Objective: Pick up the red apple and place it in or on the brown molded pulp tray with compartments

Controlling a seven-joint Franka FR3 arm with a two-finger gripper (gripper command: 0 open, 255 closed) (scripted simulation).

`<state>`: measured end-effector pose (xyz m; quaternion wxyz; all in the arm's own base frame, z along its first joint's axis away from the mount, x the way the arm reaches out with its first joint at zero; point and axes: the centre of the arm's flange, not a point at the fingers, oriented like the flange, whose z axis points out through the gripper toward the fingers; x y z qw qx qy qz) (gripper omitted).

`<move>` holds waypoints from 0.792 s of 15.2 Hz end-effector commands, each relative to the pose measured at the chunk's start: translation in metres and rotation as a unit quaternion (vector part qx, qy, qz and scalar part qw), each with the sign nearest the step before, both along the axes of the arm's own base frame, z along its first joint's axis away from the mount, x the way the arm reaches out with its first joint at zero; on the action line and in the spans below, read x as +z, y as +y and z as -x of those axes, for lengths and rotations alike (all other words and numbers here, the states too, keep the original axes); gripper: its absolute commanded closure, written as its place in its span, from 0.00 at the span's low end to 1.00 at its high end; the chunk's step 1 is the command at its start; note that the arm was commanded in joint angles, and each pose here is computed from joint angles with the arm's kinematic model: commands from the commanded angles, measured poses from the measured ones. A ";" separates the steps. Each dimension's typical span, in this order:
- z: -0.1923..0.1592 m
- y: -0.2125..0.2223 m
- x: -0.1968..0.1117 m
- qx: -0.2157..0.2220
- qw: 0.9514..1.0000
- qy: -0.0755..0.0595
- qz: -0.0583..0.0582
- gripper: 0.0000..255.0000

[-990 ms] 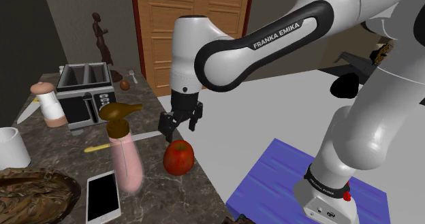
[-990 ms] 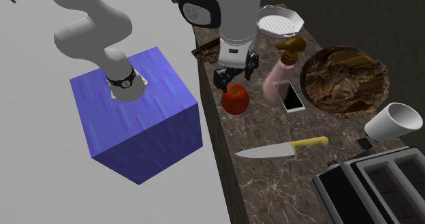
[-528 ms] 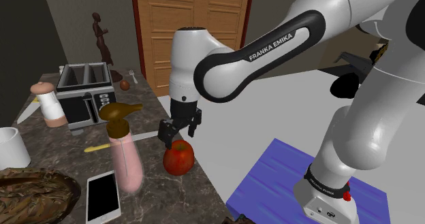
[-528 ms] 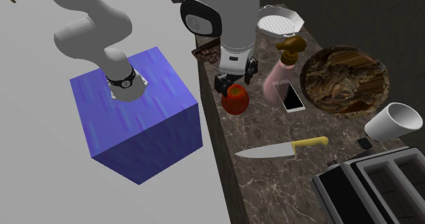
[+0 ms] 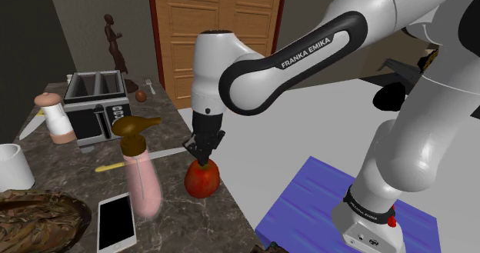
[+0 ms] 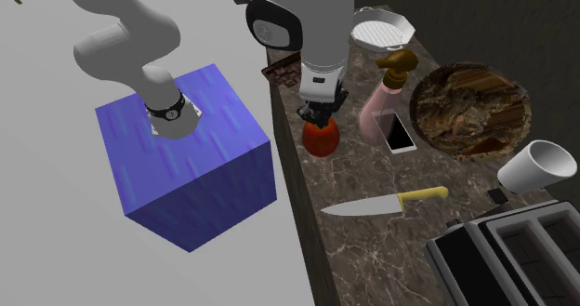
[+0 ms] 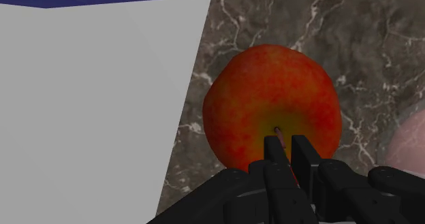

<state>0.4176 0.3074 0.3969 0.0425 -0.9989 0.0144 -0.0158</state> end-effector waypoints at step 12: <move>0.001 0.000 0.031 0.001 1.000 0.001 0.000 1.00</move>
